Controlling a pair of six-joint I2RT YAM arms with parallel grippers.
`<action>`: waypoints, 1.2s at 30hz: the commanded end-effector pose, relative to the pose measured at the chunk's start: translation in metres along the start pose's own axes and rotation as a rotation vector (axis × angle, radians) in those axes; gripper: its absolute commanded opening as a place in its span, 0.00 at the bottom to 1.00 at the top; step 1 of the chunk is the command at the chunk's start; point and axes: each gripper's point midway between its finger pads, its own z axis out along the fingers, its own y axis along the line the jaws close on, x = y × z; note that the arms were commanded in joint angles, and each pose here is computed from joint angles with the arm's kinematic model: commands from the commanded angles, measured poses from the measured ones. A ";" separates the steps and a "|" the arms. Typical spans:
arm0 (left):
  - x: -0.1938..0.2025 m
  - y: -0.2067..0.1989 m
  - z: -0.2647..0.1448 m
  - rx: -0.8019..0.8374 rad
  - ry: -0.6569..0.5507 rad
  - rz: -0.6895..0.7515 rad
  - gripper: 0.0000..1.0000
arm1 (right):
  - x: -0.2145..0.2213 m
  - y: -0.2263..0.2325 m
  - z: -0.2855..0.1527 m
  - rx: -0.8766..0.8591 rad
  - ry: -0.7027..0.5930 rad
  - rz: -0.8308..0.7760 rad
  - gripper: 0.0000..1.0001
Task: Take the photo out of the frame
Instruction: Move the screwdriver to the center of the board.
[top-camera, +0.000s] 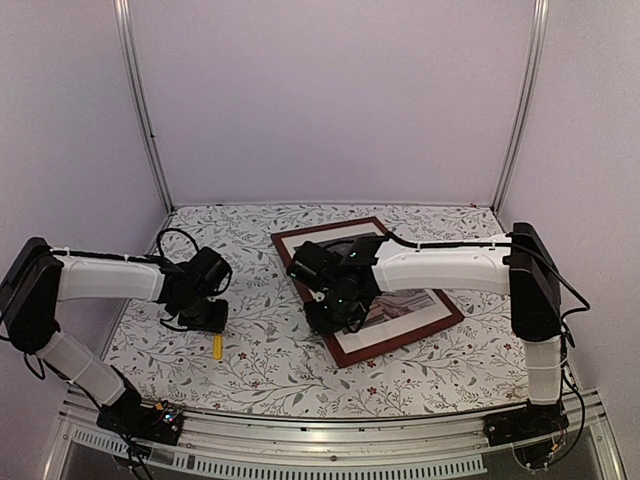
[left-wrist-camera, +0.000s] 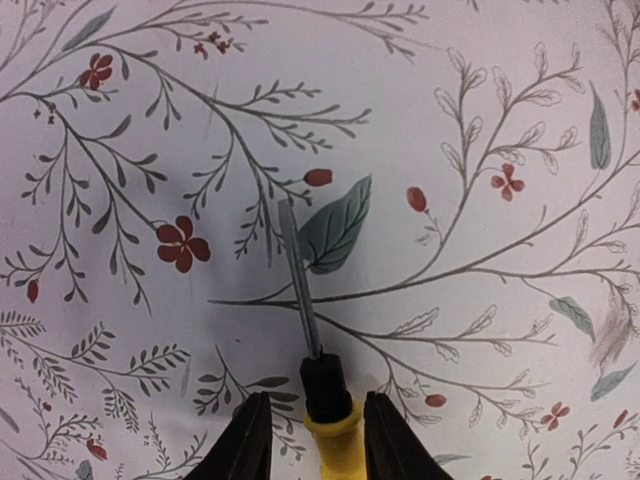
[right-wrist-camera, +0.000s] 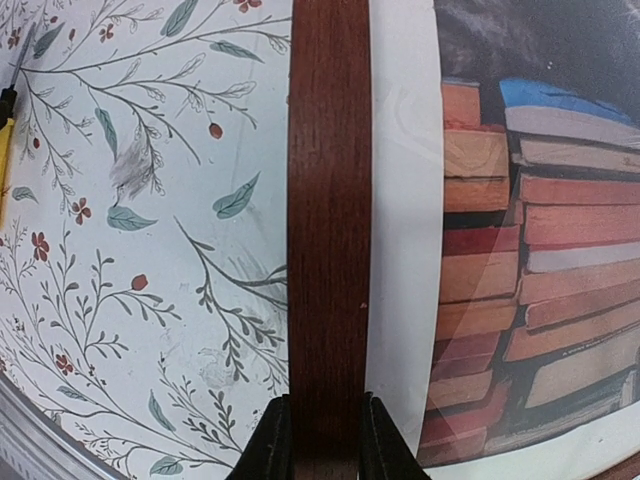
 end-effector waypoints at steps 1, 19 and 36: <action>-0.012 -0.001 -0.006 0.027 -0.028 -0.022 0.36 | -0.024 0.012 -0.033 -0.064 -0.079 0.003 0.07; -0.107 -0.060 -0.111 0.439 -0.270 -0.236 0.64 | -0.034 0.014 -0.063 -0.075 -0.102 0.006 0.04; -0.161 -0.128 -0.075 0.871 -0.198 -0.436 0.79 | -0.023 0.006 -0.106 -0.077 -0.108 -0.020 0.03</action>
